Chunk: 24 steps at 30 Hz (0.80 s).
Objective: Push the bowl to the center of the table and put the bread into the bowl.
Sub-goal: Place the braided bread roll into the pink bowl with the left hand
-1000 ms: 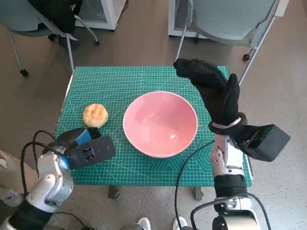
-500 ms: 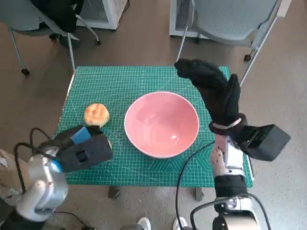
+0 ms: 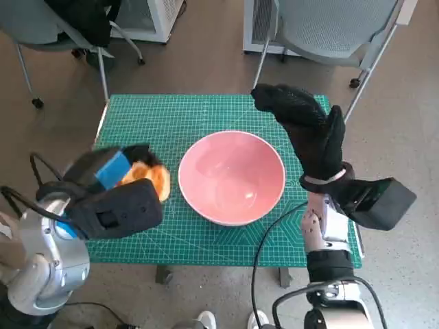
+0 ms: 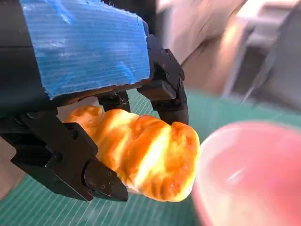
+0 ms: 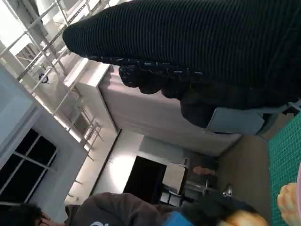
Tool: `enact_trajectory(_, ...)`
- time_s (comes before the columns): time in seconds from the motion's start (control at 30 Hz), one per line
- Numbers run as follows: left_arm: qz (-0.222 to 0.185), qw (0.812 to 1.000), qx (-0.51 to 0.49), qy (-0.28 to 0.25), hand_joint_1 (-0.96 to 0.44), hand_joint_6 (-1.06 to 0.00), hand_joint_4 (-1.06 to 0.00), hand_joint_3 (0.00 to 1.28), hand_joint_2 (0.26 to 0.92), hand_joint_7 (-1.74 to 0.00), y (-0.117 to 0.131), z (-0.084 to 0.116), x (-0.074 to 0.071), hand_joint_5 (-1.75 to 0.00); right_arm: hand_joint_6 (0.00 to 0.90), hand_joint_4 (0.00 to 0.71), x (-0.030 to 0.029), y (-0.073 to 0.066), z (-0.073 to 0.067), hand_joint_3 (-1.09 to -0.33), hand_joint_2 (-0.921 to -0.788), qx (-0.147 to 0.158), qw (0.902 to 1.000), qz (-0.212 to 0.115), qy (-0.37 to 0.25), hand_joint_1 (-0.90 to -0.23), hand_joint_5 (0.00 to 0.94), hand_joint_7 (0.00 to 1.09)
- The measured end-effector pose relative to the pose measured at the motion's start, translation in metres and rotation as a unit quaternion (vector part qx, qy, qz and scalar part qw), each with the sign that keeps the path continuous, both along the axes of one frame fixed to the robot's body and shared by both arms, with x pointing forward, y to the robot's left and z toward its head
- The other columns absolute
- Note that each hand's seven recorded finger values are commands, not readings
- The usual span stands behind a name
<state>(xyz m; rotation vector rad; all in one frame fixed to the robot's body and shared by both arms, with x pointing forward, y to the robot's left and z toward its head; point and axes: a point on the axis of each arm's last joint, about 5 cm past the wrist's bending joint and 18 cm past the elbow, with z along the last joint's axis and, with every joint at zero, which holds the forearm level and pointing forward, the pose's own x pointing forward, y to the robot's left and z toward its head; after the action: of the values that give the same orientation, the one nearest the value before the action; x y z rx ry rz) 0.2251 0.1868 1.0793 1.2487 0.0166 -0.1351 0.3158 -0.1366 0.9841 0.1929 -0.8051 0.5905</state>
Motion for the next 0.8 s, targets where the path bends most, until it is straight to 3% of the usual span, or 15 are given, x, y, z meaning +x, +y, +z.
enact_trajectory(0.2,-0.029,0.998,-0.002,-0.050,0.00,-0.75,-0.76,0.21,0.801,-0.93,-0.015,0.018,0.000,-1.22,-0.001,0.061,0.0000,0.000,0.000,-0.873,-0.921,0.001,1.0000,-0.001,0.000,-0.666,0.000,0.28)
enact_trajectory(0.53,-0.101,0.993,0.006,-0.057,0.00,-0.75,-0.77,0.21,0.799,-0.95,-0.038,0.028,0.010,-1.20,-0.001,0.062,0.0000,-0.001,0.000,-0.871,-0.921,0.002,1.0000,-0.003,0.000,-0.667,0.001,0.28)
enact_trajectory(0.73,-0.128,0.990,0.015,-0.060,0.00,-0.72,-0.75,0.33,0.742,-1.01,-0.051,0.036,0.020,-1.22,-0.001,0.066,-0.0001,-0.002,0.000,-0.874,-0.921,0.003,1.0000,-0.004,-0.001,-0.664,0.003,0.28)
enact_trajectory(0.8,-0.133,0.989,0.018,-0.058,0.00,-0.71,-0.74,0.47,0.673,-1.04,-0.055,0.038,0.023,-1.28,-0.001,0.066,-0.0002,-0.003,0.001,-0.875,-0.921,0.003,1.0000,-0.005,-0.003,-0.664,0.003,0.28)
